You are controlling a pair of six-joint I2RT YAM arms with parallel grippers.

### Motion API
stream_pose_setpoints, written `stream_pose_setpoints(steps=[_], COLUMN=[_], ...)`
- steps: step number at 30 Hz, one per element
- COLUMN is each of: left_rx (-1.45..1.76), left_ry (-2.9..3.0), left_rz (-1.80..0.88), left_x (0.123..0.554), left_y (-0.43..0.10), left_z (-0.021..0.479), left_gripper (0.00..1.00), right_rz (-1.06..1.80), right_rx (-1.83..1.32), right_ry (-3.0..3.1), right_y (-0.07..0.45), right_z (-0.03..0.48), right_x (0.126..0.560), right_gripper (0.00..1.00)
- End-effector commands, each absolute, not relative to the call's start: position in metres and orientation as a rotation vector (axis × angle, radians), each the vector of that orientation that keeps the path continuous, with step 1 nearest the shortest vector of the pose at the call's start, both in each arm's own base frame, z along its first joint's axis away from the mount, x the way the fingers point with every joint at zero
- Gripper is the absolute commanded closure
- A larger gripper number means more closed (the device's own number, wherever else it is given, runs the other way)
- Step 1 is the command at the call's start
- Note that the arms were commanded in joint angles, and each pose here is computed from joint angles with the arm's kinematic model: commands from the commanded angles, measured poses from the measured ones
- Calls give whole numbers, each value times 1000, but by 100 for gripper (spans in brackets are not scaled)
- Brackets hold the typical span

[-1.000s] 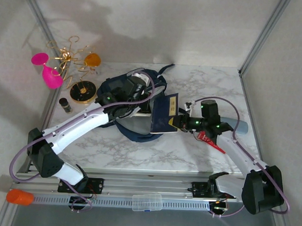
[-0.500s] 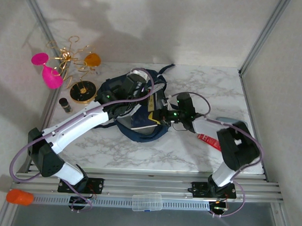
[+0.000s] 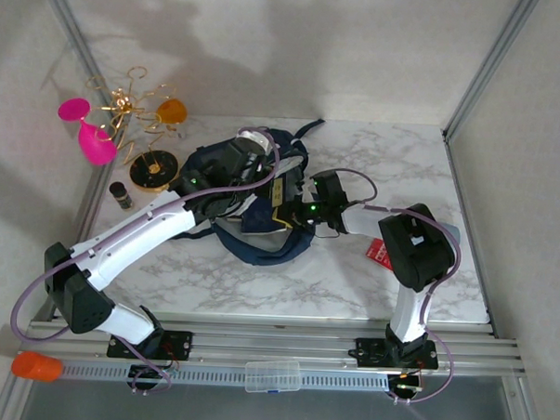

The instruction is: Pack books, pencil case, and school supplies into a backpack

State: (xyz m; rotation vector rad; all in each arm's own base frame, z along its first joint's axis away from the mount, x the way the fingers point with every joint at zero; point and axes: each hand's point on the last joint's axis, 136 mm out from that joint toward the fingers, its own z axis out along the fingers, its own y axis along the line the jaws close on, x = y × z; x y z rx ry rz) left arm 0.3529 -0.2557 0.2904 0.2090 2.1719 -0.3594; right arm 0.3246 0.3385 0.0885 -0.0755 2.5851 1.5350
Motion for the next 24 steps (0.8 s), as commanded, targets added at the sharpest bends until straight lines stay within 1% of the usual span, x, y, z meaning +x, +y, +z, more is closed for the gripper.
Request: stream_pose_setpoints(steps=[1, 4, 7, 9, 11, 13, 15, 17, 19, 20, 21, 23, 24], left_rx=[136, 100, 47, 29, 18, 16, 13, 21, 20, 19, 17, 19, 20], left_ry=[1990, 1971, 1980, 1980, 1982, 1986, 1993, 1998, 2002, 2005, 2006, 2009, 2009], left_rz=[-533, -534, -523, -524, -527, -522, -527, -541, -544, -546, -548, -557, -561], left_x=[354, 357, 362, 363, 363, 364, 365, 364, 365, 365, 365, 365, 365], left_y=[-264, -260, -254, -251, -249, -248, -248, -250, -251, -252, -252, -253, -254], left_z=[351, 354, 351, 348, 345, 342, 339, 337, 334, 333, 332, 331, 330], left_gripper=[100, 100, 100, 100, 100, 100, 100, 100, 100, 100, 100, 100, 100], right_rz=[1605, 1592, 1537, 1485, 1405, 1273, 1170, 1137, 1132, 1129, 1132, 1140, 1148], right_rx=[-225, -207, -210, -206, -196, -165, -132, -101, -76, -70, -78, -105, -120], right_ry=[2449, 2463, 2530, 2548, 2552, 2584, 2600, 2617, 2648, 2668, 2680, 2700, 2701], right_y=[371, 380, 381, 375, 363, 346, 328, 316, 311, 311, 314, 323, 329], right_z=[135, 118, 88, 81, 83, 80, 78, 72, 65, 60, 57, 52, 50], right_x=[326, 338, 347, 349, 348, 344, 337, 325, 312, 305, 299, 290, 288], right_gripper=[95, 90, 80, 66, 55, 48, 44, 43, 46, 51, 58, 66, 73])
